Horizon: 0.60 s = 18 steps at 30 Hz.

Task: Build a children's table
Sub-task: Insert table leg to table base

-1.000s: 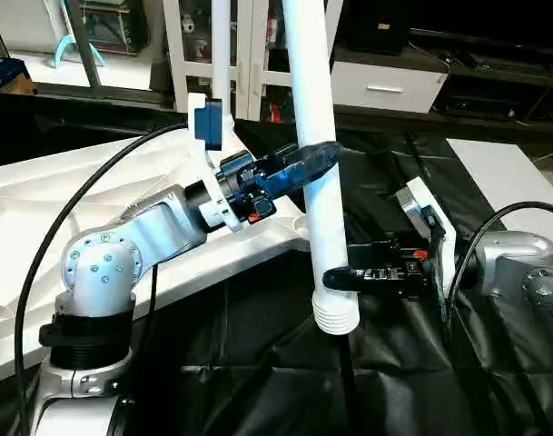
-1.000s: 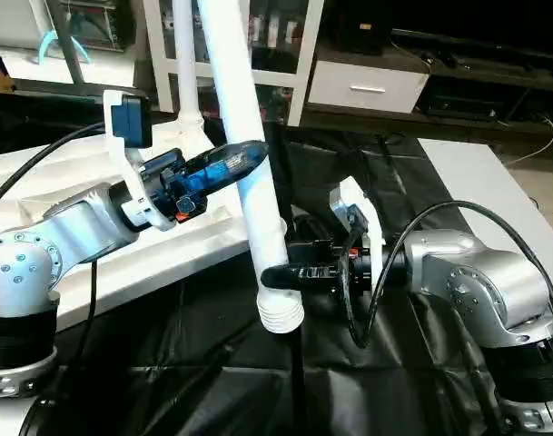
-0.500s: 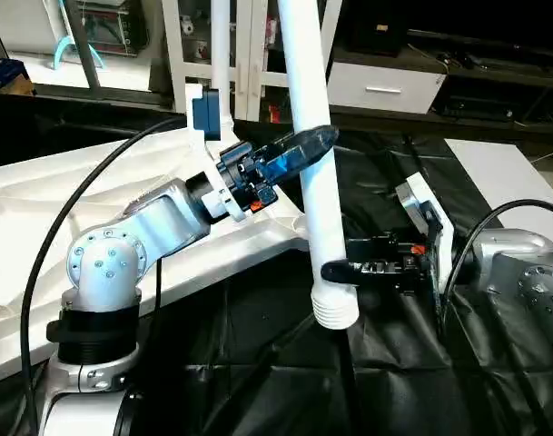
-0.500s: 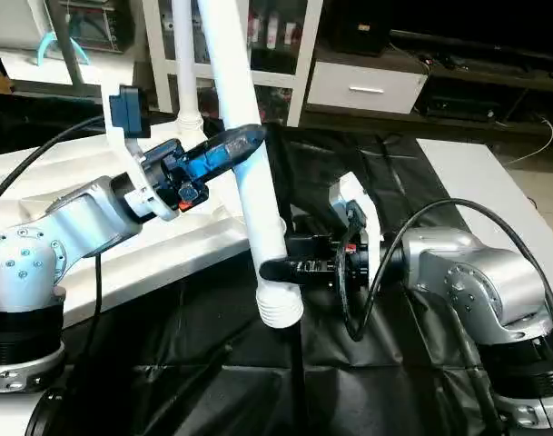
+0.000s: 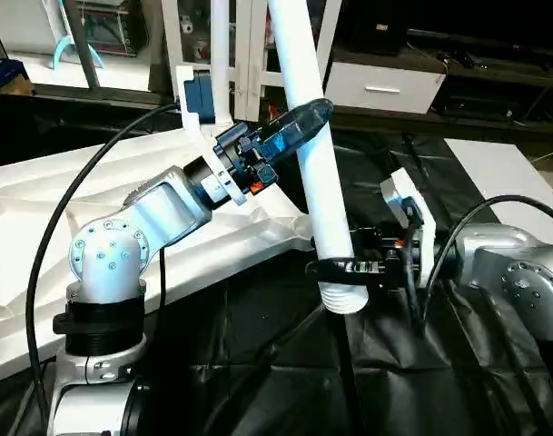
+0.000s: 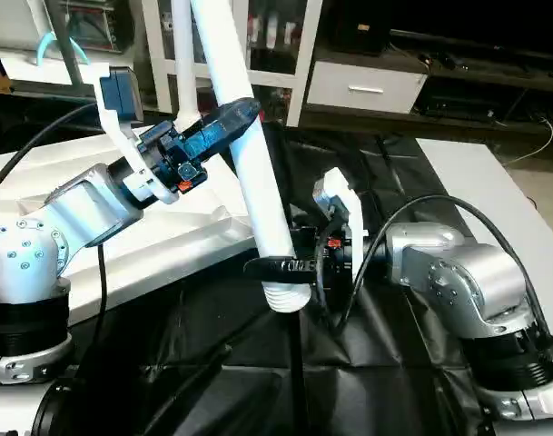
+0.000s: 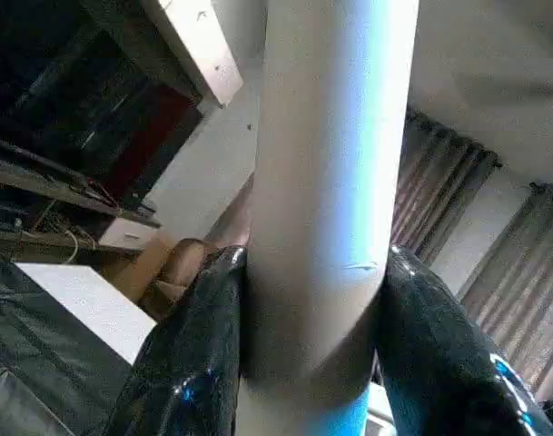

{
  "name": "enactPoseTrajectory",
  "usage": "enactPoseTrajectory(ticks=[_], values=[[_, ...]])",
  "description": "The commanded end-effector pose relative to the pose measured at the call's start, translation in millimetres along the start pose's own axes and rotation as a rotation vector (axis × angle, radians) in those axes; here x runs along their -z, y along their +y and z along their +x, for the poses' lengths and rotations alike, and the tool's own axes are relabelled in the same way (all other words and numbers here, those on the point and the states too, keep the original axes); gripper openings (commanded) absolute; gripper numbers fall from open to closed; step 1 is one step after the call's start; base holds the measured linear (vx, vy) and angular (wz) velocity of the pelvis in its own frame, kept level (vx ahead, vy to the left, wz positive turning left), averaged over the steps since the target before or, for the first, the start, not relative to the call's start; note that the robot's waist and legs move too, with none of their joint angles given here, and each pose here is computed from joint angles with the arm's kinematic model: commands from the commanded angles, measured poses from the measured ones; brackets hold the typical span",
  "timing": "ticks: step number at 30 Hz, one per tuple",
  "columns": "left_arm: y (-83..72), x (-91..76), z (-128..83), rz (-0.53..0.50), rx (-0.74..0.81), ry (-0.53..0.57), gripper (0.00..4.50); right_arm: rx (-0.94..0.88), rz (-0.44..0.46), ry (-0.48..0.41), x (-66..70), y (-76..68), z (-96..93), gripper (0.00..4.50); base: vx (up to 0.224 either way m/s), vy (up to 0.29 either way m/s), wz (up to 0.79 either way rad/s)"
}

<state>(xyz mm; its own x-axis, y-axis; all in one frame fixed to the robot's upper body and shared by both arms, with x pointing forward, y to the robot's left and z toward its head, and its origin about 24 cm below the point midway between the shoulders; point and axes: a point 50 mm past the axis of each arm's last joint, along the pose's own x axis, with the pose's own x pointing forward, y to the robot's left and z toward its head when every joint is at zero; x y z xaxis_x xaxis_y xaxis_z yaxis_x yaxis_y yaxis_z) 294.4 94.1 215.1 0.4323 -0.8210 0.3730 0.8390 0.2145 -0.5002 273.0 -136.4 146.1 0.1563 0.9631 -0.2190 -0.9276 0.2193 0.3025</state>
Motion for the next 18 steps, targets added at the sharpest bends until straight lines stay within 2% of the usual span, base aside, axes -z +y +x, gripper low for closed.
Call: enactPoseTrajectory(ticks=[1, 7, 14, 15, 18], values=[[-10.9, 0.8, 4.5, 0.013, 0.060, 0.024, 1.77, 0.022, -0.017, 0.007, -2.6, -2.7, 0.3, 3.13, 0.000, 0.000, 0.00], [-17.0, 8.4, 5.3, 0.017, 0.103, 0.070, 1.77, 0.027, -0.022, 0.008, -4.6, -4.8, 0.6, 3.13, 0.000, 0.000, 0.00], [-18.7, 12.3, 7.3, 0.027, 0.132, 0.115, 1.77, -0.044, -0.018, 0.049, -1.0, -0.7, 1.6, 3.13, 0.000, 0.000, 0.00], [-19.0, 12.8, 7.4, 0.030, 0.135, 0.123, 1.77, -0.053, -0.014, 0.052, -0.5, 0.1, 1.6, 2.84, 0.000, 0.000, 0.00], [-20.4, 14.5, 7.9, 0.035, 0.147, 0.135, 1.77, -0.065, -0.009, 0.051, -0.3, 0.7, 2.0, 2.73, 0.000, 0.000, 0.00]])
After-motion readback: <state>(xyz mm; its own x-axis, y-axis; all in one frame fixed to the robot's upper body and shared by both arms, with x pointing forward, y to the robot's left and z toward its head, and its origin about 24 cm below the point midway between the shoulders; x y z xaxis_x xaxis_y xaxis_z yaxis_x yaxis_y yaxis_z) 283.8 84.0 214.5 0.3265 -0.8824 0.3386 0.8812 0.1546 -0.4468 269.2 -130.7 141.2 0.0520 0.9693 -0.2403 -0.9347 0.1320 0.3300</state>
